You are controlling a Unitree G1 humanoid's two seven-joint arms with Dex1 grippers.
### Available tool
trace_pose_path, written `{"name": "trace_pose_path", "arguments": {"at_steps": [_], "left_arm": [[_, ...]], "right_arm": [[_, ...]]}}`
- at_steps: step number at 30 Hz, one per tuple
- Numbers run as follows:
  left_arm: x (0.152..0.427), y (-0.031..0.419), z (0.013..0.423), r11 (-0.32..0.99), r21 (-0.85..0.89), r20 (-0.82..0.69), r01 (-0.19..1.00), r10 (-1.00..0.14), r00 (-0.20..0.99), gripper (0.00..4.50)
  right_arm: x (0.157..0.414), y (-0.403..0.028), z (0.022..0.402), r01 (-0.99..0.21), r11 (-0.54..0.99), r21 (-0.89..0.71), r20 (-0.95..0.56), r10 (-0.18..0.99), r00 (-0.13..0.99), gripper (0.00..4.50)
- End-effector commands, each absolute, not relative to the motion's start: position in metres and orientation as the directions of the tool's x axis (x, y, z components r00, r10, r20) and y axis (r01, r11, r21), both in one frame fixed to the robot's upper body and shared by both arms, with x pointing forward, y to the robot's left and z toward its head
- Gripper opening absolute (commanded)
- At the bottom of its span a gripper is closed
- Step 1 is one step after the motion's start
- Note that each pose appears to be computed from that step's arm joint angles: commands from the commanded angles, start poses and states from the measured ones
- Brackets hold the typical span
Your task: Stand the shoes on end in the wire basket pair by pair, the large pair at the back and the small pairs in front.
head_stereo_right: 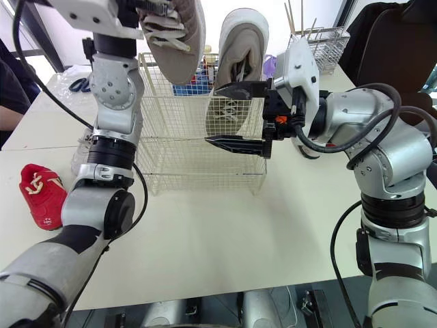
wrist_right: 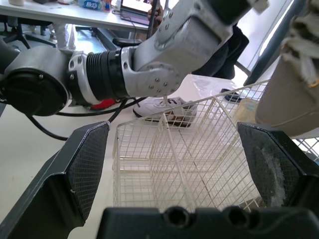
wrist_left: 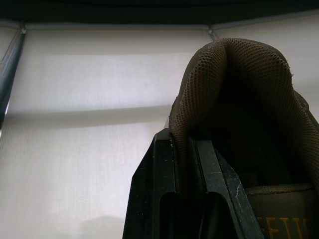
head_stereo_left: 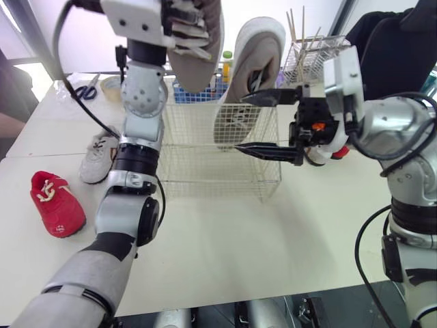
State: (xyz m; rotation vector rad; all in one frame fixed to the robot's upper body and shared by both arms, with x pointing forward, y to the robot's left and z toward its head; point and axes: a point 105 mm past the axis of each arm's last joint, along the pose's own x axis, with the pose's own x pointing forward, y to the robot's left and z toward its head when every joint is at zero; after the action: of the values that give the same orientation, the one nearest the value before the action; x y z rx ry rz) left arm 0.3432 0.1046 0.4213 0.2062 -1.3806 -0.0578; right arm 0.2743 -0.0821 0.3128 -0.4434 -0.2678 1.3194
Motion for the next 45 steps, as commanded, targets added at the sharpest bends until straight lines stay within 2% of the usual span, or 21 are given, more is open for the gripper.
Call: {"name": "trace_pose_path", "arguments": {"at_steps": [1, 13, 24, 27, 33, 34, 41, 45], "left_arm": [[0.326, 0.1, 0.42, 0.982, 0.152, 0.983, -0.108, -0.139, 0.121, 0.03], [0.35, 0.094, 0.354, 0.969, 0.176, 0.946, -0.174, -0.117, 0.303, 0.03], [0.358, 0.097, 0.302, 0.966, 0.223, 0.875, -0.13, -0.14, 0.463, 0.03], [0.359, 0.098, 0.294, 0.968, 0.223, 0.858, -0.119, -0.137, 0.496, 1.14], [0.367, 0.107, 0.287, 0.972, 0.203, 0.823, -0.12, -0.103, 0.558, 4.18], [0.368, 0.111, 0.288, 0.973, 0.193, 0.821, -0.126, -0.09, 0.563, 4.41], [0.365, 0.128, 0.297, 0.983, 0.128, 0.822, -0.134, -0.03, 0.569, 4.41], [0.355, 0.143, 0.301, 0.992, 0.09, 0.808, -0.091, -0.019, 0.589, 4.41]], "right_arm": [[0.269, -0.085, 0.322, -0.849, 0.188, -0.494, -0.039, 0.971, 0.238, 4.5], [0.269, -0.084, 0.322, -0.857, 0.167, -0.487, -0.049, 0.975, 0.217, 4.5], [0.27, -0.085, 0.321, -0.859, 0.162, -0.486, -0.057, 0.975, 0.216, 4.5], [0.27, -0.085, 0.321, -0.858, 0.16, -0.488, -0.058, 0.975, 0.215, 4.5], [0.272, -0.084, 0.322, -0.857, 0.155, -0.492, -0.061, 0.975, 0.211, 4.5], [0.272, -0.083, 0.322, -0.856, 0.153, -0.493, -0.062, 0.976, 0.21, 4.5], [0.273, -0.082, 0.323, -0.856, 0.148, -0.496, -0.063, 0.977, 0.206, 4.5], [0.273, -0.082, 0.323, -0.856, 0.147, -0.496, -0.064, 0.977, 0.205, 4.5]]}}
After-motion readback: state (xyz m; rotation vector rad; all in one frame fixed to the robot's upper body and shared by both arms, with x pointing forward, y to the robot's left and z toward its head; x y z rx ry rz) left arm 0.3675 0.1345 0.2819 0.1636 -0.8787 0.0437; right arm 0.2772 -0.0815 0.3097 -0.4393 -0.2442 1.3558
